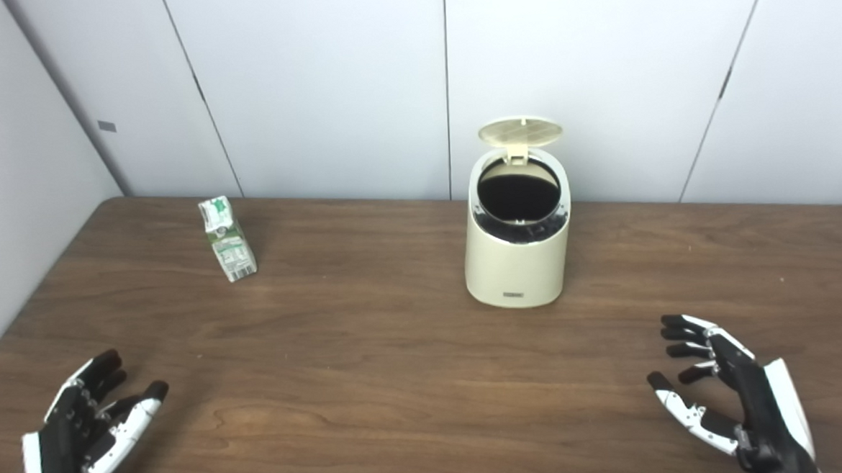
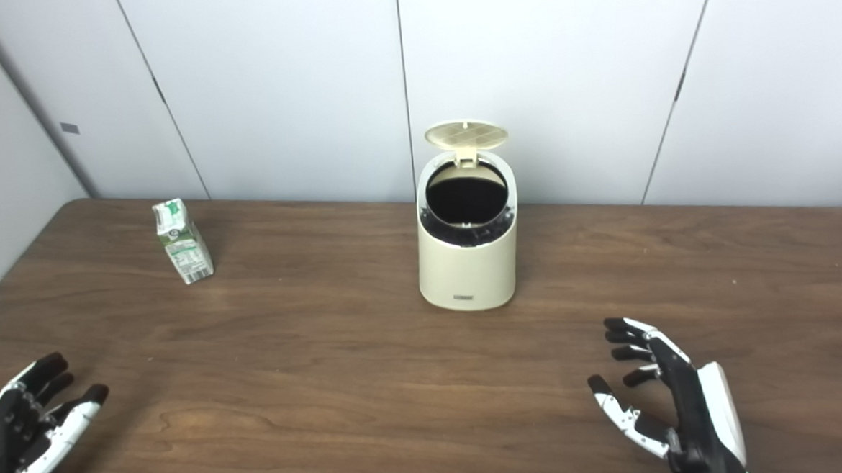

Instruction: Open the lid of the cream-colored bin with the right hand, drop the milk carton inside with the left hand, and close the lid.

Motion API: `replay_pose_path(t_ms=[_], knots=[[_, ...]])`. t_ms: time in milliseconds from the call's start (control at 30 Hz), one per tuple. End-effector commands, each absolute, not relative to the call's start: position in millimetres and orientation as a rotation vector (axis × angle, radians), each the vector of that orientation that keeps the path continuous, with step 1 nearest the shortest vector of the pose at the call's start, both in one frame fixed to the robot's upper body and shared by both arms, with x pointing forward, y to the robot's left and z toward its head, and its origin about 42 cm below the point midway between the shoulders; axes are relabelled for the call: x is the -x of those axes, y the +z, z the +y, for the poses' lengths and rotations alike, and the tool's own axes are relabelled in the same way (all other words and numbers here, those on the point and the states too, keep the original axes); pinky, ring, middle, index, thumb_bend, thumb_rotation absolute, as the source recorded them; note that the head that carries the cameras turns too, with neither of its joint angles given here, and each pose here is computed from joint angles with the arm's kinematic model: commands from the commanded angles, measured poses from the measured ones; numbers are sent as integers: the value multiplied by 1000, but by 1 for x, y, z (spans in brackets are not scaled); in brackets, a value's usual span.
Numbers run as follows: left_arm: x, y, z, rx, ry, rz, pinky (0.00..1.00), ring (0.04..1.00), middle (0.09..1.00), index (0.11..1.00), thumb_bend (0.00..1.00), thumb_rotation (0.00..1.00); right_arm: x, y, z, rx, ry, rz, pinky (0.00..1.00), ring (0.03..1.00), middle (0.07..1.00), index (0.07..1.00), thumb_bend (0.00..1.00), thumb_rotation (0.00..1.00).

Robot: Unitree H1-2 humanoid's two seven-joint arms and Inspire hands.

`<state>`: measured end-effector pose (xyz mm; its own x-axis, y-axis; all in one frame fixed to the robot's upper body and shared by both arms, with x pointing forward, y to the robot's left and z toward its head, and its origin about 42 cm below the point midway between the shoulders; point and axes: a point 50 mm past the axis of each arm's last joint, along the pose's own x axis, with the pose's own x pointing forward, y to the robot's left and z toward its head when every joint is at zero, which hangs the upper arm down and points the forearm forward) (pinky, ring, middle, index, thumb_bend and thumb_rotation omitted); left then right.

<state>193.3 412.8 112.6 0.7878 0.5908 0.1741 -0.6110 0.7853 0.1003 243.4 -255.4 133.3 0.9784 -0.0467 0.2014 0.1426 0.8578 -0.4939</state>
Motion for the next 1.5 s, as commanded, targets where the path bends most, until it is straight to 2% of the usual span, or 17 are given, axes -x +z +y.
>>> replay_pose_path(t_ms=[0, 133, 200, 233, 267, 333, 400, 433, 500, 533, 600, 800, 967, 1200, 1300, 1400, 1467], knots=[[-194, 97, 454, -225, 674, -132, 949, 912, 882, 865, 722, 116, -250, 149, -258, 517, -110, -262, 541, 684, 727, 726, 167, 5], [-210, 77, 499, -255, 631, -78, 997, 957, 923, 928, 777, 213, -252, 150, -263, 487, -100, -240, 549, 696, 736, 737, 155, 0], [-222, 74, 520, -256, 598, -52, 1000, 965, 928, 938, 915, 309, -254, 149, -267, 455, -98, -236, 548, 694, 742, 742, 145, 0], [-231, 80, 522, -256, 579, -53, 1000, 966, 929, 937, 951, 336, -256, 148, -270, 424, -91, -228, 551, 696, 743, 743, 143, 0], [-239, 87, 520, -265, 558, -62, 981, 944, 906, 895, 981, 391, -257, 147, -272, 395, -84, -221, 602, 732, 762, 753, 141, 6], [-253, 106, 507, -298, 522, -81, 917, 905, 879, 855, 996, 423, -258, 146, -275, 314, -66, -202, 649, 763, 779, 760, 136, 8], [-264, 119, 492, -313, 510, -82, 897, 899, 885, 854, 1000, 402, -260, 147, -278, 277, -60, -191, 686, 790, 801, 775, 127, 32], [-269, 127, 483, -317, 509, -83, 884, 895, 886, 855, 1000, 390, -260, 146, -279, 282, -60, -184, 672, 779, 793, 763, 131, 130], [-276, 138, 470, -321, 512, -83, 859, 886, 884, 848, 1000, 359, -262, 144, -283, 302, -61, -177, 657, 765, 783, 748, 166, 423], [-282, 145, 464, -320, 515, -82, 856, 887, 885, 851, 1000, 347, -263, 143, -286, 302, -60, -172, 653, 763, 780, 746, 175, 486], [-288, 153, 456, -318, 520, -80, 848, 886, 884, 854, 1000, 333, -264, 141, -289, 297, -60, -168, 650, 762, 779, 745, 181, 525], [-306, 163, 449, -295, 526, -69, 844, 890, 886, 853, 1000, 316, -267, 143, -293, 299, -72, -151, 642, 760, 778, 746, 170, 529], [-318, 175, 441, -344, 534, -30, 771, 853, 863, 860, 1000, 335, -269, 142, -294, 297, -73, -144, 673, 780, 790, 755, 203, 588], [-335, 190, 435, -393, 537, 23, 852, 880, 861, 863, 1000, 346, -269, 142, -293, 272, -80, -137, 679, 787, 800, 759, 188, 511], [-343, 199, 434, -386, 523, 28, 773, 866, 870, 869, 1000, 337, -270, 141, -293, 275, -78, -137, 686, 792, 802, 762, 187, 506], [-351, 206, 435, -346, 501, 43, 751, 877, 899, 892, 1000, 283, -270, 142, -291, 281, -78, -139, 674, 787, 797, 757, 184, 509], [-355, 210, 436, -369, 500, 63, 758, 875, 898, 887, 1000, 305, -270, 142, -291, 287, -80, -141, 662, 778, 791, 753, 184, 508]])
